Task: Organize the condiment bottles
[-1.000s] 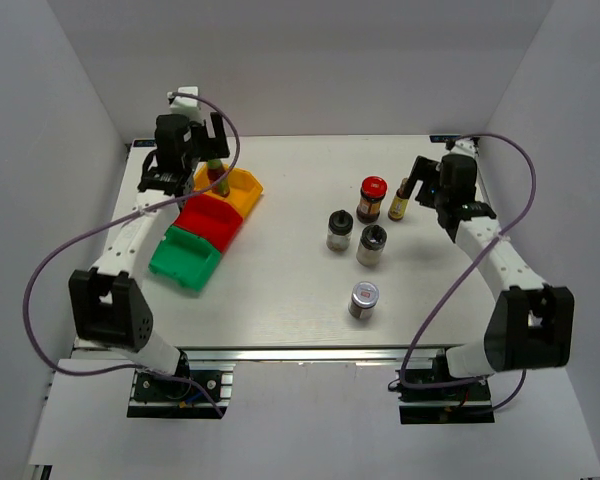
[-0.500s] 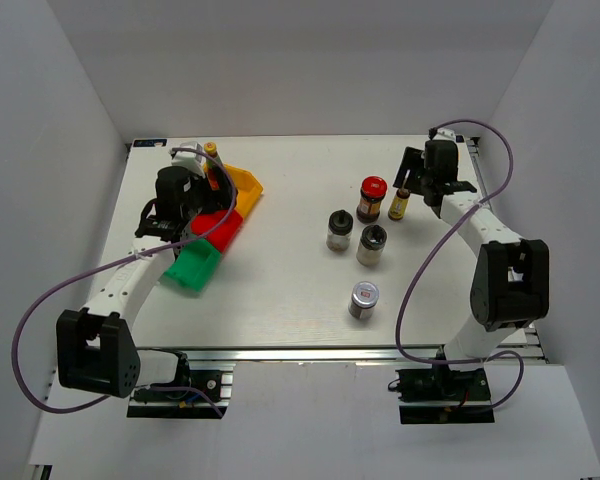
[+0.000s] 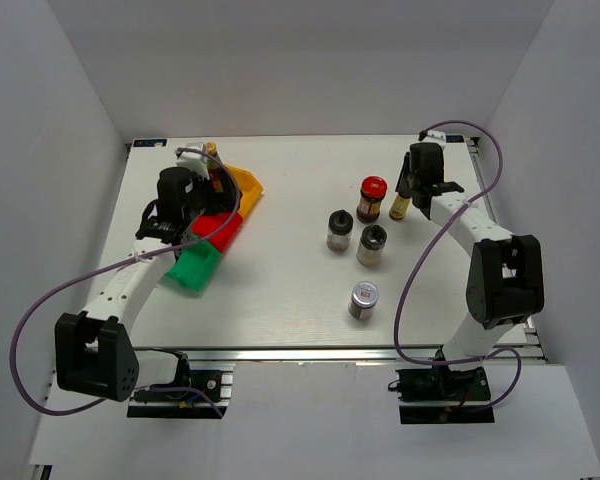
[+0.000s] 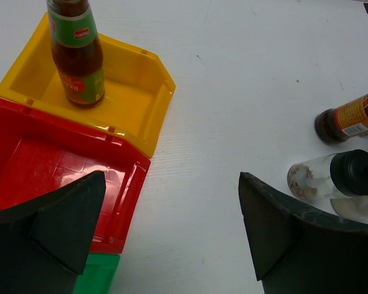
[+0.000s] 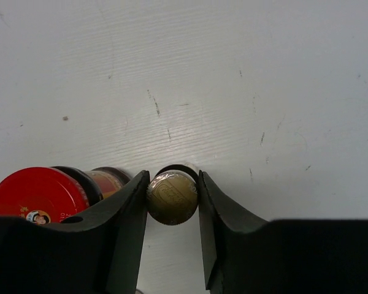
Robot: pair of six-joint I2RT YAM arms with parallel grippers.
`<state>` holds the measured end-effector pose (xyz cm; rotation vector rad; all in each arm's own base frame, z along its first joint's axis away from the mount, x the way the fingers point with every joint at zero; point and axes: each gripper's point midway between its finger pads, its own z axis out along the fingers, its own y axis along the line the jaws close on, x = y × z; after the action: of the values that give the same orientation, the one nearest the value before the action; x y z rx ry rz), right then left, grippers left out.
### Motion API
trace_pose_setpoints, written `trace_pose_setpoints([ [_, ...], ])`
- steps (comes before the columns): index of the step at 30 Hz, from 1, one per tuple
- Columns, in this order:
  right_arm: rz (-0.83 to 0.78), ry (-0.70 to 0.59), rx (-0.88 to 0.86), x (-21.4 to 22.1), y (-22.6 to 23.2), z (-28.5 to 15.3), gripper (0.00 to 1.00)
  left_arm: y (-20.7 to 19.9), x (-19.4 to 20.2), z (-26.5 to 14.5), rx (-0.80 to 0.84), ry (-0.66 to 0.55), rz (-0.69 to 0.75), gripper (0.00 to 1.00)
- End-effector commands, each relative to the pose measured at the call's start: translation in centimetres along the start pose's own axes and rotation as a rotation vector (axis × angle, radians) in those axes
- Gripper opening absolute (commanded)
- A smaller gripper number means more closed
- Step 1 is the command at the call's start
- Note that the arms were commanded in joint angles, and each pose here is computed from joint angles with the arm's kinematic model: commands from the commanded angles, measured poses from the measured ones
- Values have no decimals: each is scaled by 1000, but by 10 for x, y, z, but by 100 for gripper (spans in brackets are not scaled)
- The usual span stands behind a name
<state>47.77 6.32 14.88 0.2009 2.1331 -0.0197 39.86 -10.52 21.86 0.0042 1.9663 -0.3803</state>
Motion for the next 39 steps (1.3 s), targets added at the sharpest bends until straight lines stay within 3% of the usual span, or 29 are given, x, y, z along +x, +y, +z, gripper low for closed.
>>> trace_pose_setpoints([
  [1,14,-79,50,-29,-6,-5,27,-17,-22,-16,55,-52,47,98],
  [2,16,-85,50,-32,-7,-8,19,-21,-23,-18,69,-58,60,98],
  [5,10,-105,53,-38,-9,-15,13,-33,-26,-24,127,-65,90,98],
  [9,-10,-145,46,-59,-10,-36,10,-49,-25,-31,210,-60,137,98],
  [20,-72,-255,-70,-118,3,-143,0,-157,-7,-30,516,-38,405,98],
  [31,-235,-181,-504,-105,112,-222,0,-263,1,-50,880,-136,575,98],
  [34,-258,-123,-589,-89,138,-229,0,-278,0,-48,922,-172,602,98],
  [39,-310,-105,-685,-76,175,-242,0,-288,13,-33,962,-120,597,98],
])
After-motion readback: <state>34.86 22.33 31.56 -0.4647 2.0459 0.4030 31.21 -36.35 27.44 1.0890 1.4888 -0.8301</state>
